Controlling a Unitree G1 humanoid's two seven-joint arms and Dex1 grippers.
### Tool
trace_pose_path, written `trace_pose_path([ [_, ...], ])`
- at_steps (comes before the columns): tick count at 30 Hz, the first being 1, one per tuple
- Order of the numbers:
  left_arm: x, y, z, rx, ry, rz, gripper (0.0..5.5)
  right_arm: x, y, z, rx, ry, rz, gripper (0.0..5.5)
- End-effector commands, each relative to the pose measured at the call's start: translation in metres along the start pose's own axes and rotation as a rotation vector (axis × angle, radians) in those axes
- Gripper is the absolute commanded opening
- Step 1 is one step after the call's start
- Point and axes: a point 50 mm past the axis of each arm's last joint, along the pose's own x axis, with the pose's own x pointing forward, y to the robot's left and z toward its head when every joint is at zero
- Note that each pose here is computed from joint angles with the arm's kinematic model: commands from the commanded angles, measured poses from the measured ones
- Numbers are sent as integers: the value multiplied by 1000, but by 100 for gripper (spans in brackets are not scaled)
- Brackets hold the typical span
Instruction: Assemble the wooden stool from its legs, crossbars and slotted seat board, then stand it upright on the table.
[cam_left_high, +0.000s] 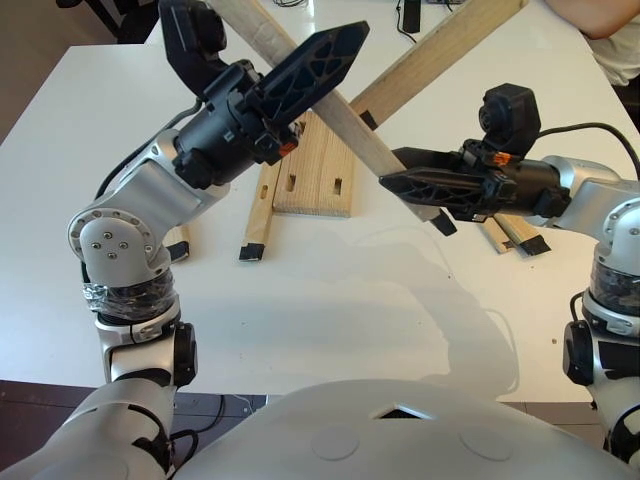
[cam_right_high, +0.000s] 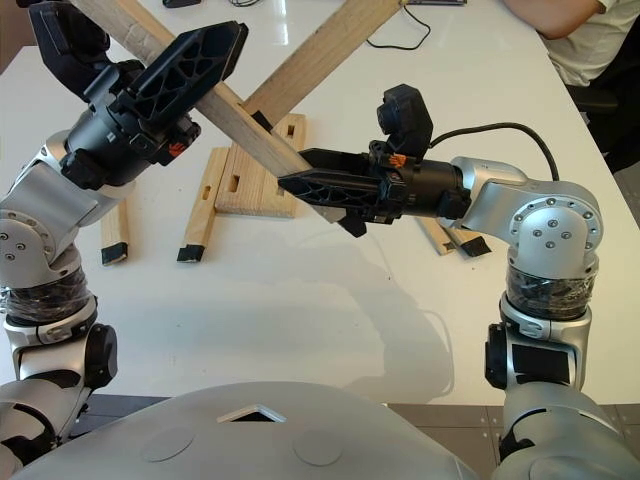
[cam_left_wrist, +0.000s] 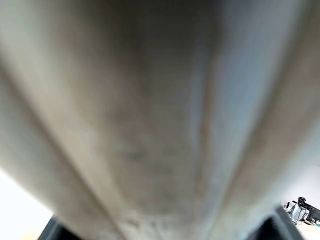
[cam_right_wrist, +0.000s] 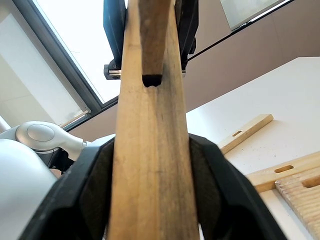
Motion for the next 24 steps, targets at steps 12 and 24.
trace_pose_path([
  [12,-32,36,33,312,9,219,203,-13,-28,-26,-114,-37,-272,308],
  [24,-116,99,62,584,181,558,203,-14,-61,-52,-218,-92,-509,308],
])
